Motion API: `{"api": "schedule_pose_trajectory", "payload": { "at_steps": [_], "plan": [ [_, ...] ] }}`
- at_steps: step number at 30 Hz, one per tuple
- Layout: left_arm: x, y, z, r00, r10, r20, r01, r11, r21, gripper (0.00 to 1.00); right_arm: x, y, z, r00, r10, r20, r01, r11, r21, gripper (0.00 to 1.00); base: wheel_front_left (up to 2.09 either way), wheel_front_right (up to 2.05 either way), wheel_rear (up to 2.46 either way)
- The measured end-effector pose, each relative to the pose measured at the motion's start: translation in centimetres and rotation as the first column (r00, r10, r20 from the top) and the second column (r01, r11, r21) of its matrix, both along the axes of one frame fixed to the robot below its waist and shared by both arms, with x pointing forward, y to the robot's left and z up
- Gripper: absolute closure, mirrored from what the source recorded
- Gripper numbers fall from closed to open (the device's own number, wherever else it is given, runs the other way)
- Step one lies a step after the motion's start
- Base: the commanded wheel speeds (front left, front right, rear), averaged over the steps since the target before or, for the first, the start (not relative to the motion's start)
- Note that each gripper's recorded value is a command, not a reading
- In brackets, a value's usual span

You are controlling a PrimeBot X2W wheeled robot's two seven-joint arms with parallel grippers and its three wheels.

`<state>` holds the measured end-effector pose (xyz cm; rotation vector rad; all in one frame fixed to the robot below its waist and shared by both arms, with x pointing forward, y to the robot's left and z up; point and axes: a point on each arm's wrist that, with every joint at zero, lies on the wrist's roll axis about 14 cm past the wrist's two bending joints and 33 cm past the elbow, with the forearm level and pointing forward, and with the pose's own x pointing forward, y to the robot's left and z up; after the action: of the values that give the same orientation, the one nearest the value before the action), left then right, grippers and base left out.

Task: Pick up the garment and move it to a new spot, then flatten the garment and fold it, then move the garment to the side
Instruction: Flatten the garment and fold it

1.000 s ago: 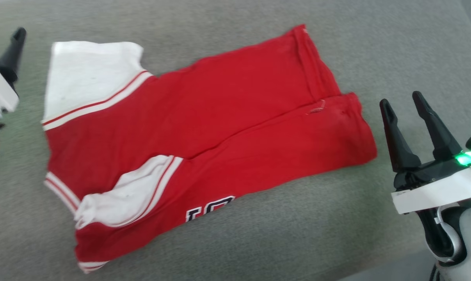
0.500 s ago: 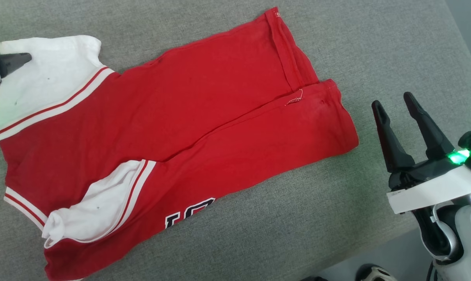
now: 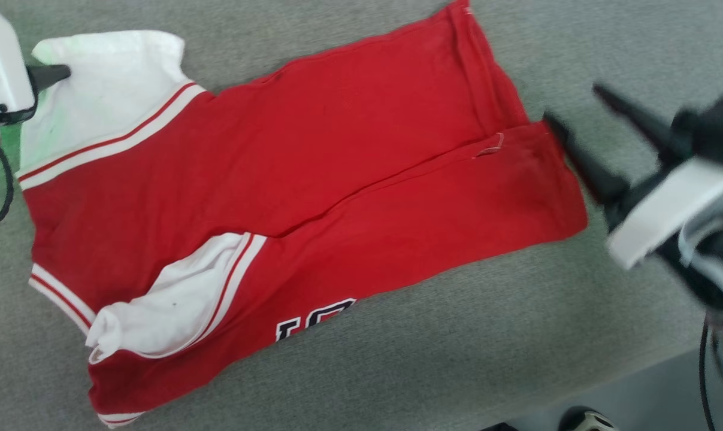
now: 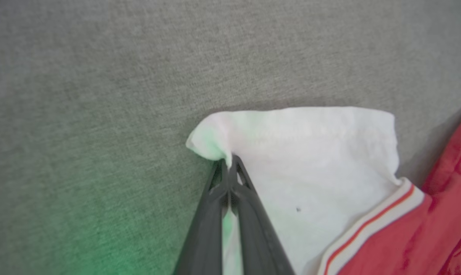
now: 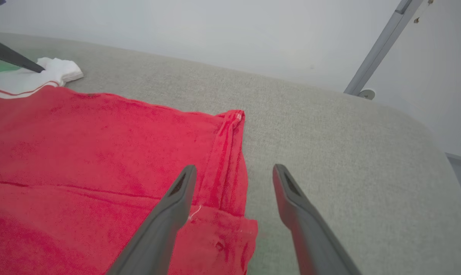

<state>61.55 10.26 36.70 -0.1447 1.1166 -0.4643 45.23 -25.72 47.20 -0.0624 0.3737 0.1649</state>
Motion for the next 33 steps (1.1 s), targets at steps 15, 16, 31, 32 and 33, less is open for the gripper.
{"api": "schedule_pose_trajectory", "payload": {
  "at_steps": [15,16,31,32,33],
  "plan": [
    [1.7,-0.5,-0.7,0.997,-0.020,0.076,0.024,0.998,-0.053,1.00,10.7,1.6,-5.8,0.906,0.078,-0.416,-0.084,0.996,0.004,0.00,0.00,0.00,0.00],
    [1.8,-0.4,-0.7,0.996,-0.019,0.083,0.024,0.998,-0.057,1.00,10.8,1.9,-6.6,0.890,0.083,-0.449,-0.088,0.996,0.010,0.00,0.00,0.00,0.00],
    [0.9,-1.0,1.2,0.985,-0.006,0.173,0.027,0.992,-0.122,1.00,12.6,2.7,-6.7,0.885,0.116,-0.452,-0.116,0.993,0.027,1.00,0.00,0.00,0.00],
    [0.5,-1.3,1.7,0.983,-0.006,0.185,0.032,0.990,-0.137,1.00,12.6,2.5,-6.0,0.894,0.113,-0.433,-0.112,0.993,0.029,1.00,0.00,0.00,0.00],
    [0.1,-1.6,2.4,0.980,-0.003,0.199,0.035,0.987,-0.157,1.00,12.6,2.4,-5.4,0.903,0.113,-0.415,-0.112,0.993,0.027,1.00,0.00,0.00,0.00]
  ]
}}
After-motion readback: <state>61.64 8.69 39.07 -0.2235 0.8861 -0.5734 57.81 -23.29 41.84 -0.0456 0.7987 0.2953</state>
